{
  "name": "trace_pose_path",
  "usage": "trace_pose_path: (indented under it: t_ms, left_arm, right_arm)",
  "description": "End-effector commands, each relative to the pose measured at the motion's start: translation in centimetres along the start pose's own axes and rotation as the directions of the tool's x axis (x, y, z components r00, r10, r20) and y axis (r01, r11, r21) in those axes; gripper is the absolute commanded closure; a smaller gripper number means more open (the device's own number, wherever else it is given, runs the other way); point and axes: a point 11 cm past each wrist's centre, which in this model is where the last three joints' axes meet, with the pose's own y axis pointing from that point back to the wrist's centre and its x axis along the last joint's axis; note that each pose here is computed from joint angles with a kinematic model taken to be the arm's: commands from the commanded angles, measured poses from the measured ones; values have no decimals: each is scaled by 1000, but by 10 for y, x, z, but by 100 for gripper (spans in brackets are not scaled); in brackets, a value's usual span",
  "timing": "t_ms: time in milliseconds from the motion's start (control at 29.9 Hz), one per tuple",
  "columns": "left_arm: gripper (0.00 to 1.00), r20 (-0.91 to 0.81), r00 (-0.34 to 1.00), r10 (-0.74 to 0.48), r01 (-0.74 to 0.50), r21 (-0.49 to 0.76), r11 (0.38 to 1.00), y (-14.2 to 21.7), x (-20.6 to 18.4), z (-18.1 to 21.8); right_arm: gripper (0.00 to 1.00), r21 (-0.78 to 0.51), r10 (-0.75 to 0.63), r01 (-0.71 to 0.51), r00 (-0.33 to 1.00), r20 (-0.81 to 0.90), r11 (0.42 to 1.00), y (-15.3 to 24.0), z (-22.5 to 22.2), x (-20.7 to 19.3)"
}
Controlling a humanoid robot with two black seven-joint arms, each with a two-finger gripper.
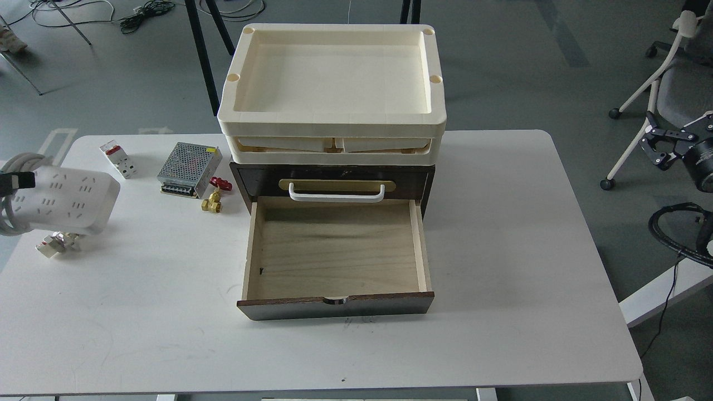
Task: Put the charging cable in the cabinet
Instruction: 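Lift the power strip with its grey cable using the left gripper, then carry the power strip over the open drawer with the left gripper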
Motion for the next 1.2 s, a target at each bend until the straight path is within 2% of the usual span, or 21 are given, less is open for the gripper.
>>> trace_pose_path:
  t_ms: [0,100,234,502,636,836,1171]
  left_arm:
    - [100,-114,993,9,-34,-213,976,-11,-2,54]
    - [100,-213,977,-35,-51,-384,922,-37,0,92]
    - [100,-285,950,-127,-46,-531,846,-71,-2,128]
    - [100,-294,904,-309,43,-657,753,-141,-42,167]
    - [100,-331,892,-307,16,-656,754,-164,-57,169]
    - [100,-405,864,-298,-13,-610,792,-179,-63,148]
    - [100,-421,855,-302,-19,-607,794,-216,-65,154]
  right_arm:
    - [0,-5,13,-13,1000,-5,1000,5,1,6]
    - [0,-4,22,-22,1000,-1,1000,7,1,10]
    - [0,-10,34,-34,999,-3,999,11,4,15]
    - [0,-2,49,-49,999,-6,999,12,2,19]
    - [0,-3,51,-51,999,-7,999,13,2,20]
    - [0,-3,54,-54,998,-9,999,14,1,22]
    - [0,1,57,-57,998,-11,998,15,-1,23]
